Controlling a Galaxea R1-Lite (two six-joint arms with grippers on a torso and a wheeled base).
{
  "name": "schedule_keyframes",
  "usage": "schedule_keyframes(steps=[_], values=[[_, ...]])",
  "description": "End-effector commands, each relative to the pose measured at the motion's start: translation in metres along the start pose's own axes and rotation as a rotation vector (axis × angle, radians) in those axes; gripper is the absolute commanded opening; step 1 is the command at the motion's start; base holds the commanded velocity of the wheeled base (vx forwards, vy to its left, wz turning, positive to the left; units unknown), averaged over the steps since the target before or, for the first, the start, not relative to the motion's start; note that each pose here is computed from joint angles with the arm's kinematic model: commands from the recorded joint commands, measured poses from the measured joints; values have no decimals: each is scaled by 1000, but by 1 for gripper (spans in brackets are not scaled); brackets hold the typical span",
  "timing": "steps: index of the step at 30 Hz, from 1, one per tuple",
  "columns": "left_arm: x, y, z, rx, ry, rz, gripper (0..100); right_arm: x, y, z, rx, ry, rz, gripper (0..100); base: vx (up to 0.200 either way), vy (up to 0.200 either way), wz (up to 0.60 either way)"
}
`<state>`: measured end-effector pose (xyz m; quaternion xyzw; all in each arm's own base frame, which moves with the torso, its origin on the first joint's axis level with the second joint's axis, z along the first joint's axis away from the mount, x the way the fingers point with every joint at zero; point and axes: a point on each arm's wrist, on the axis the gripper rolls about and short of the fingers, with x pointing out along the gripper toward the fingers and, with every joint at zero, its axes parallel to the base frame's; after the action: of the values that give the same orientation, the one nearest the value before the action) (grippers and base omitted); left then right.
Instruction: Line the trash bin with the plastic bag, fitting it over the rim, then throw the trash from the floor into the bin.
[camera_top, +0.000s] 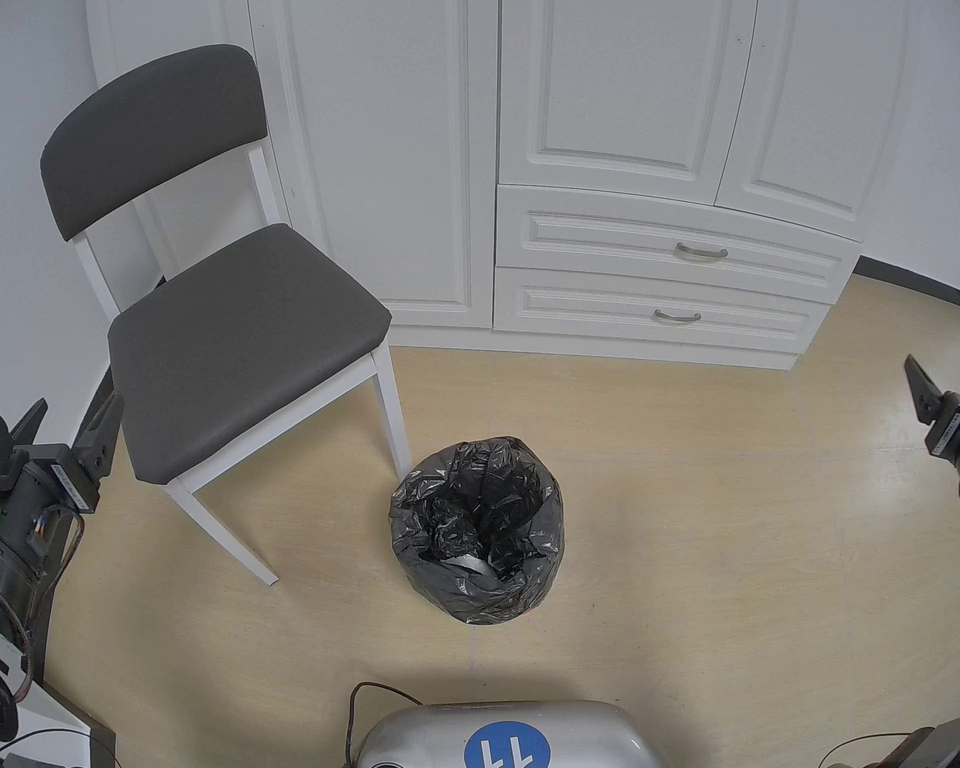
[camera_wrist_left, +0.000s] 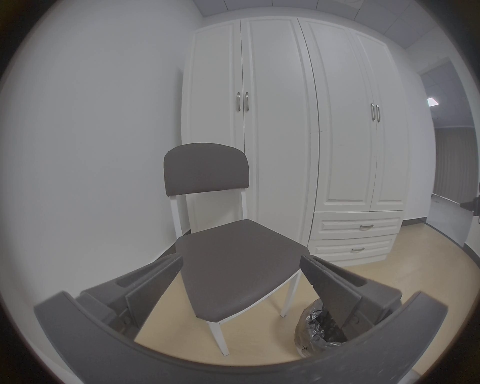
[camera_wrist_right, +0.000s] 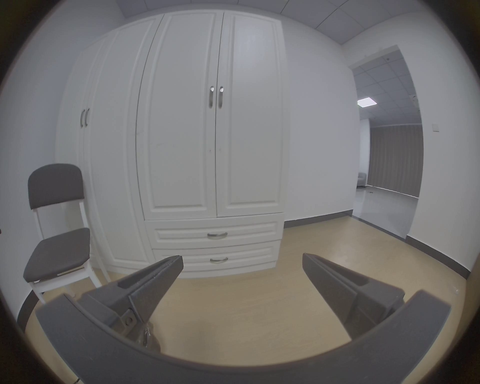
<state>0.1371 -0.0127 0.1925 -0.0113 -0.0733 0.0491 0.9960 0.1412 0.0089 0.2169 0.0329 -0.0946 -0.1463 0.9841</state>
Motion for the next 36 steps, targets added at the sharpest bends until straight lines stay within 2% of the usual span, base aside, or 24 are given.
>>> schedule_keyframes(steps=[1, 10, 14, 25, 36], values=[[-30, 8, 38, -43, -134, 13, 100, -42, -26, 32, 44, -140, -67, 100, 0, 0, 0], [-72, 18, 46, -60, -148, 27, 100, -95, -46, 38, 49, -173, -96, 100, 0, 0, 0], [-98, 25, 46, -53, -155, 64, 100, -120, -54, 34, 56, -187, -97, 100, 0, 0, 0], [-159, 33, 47, -140, -135, 152, 100, -172, -72, 11, 51, -181, -109, 100, 0, 0, 0], [-197, 36, 32, -128, -143, 152, 100, -197, -80, -11, 60, -189, -115, 100, 0, 0, 0]])
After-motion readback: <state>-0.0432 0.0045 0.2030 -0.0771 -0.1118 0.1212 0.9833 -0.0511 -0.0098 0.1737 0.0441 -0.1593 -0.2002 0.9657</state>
